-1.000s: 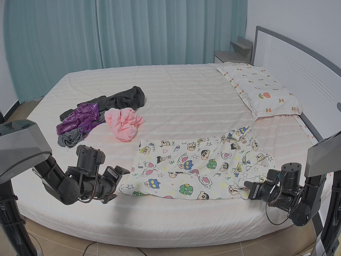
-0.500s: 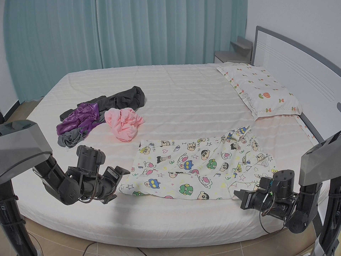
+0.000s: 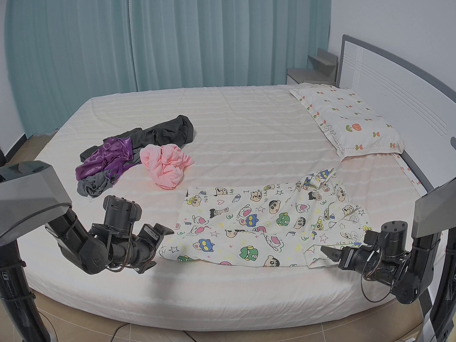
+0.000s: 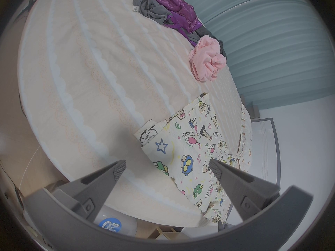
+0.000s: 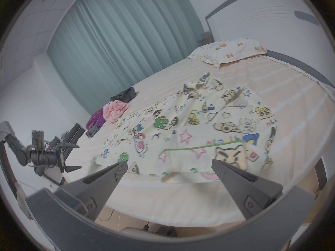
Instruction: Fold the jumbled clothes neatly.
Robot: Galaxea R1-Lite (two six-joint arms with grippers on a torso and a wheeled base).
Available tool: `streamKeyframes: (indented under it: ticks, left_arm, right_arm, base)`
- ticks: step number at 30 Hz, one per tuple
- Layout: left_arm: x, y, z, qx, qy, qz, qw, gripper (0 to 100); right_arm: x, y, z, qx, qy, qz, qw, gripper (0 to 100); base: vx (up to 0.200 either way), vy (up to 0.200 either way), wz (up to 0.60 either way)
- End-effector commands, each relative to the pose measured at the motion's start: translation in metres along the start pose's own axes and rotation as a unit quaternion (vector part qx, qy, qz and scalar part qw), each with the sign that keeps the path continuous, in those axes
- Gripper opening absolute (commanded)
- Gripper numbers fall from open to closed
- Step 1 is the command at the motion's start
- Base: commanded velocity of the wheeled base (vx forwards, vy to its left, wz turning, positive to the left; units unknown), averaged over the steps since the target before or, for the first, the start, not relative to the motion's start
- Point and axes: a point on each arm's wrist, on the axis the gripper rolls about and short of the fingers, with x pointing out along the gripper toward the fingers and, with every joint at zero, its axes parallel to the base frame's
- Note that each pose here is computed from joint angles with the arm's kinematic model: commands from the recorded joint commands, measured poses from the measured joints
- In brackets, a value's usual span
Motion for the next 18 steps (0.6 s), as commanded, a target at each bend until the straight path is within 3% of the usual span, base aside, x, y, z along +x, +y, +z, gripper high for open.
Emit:
streamKeyframes:
  ticks: [1,18]
  left_arm:
    - [0.001,0.001,0.0,-0.001,0.001,0.003,1.0,100]
    - [0.003,0.002,0.0,0.0,0.001,0.005,1.0,100]
  right_arm:
    - [0.0,-0.016,0.007,0.014,-0.015,-0.021,0.9996,100]
    - [0.005,-0.022,-0.005,0.018,0.019,-0.02,0.9995,100]
  base:
    - [0.0,0.0,0.0]
    - [0.0,0.0,0.0]
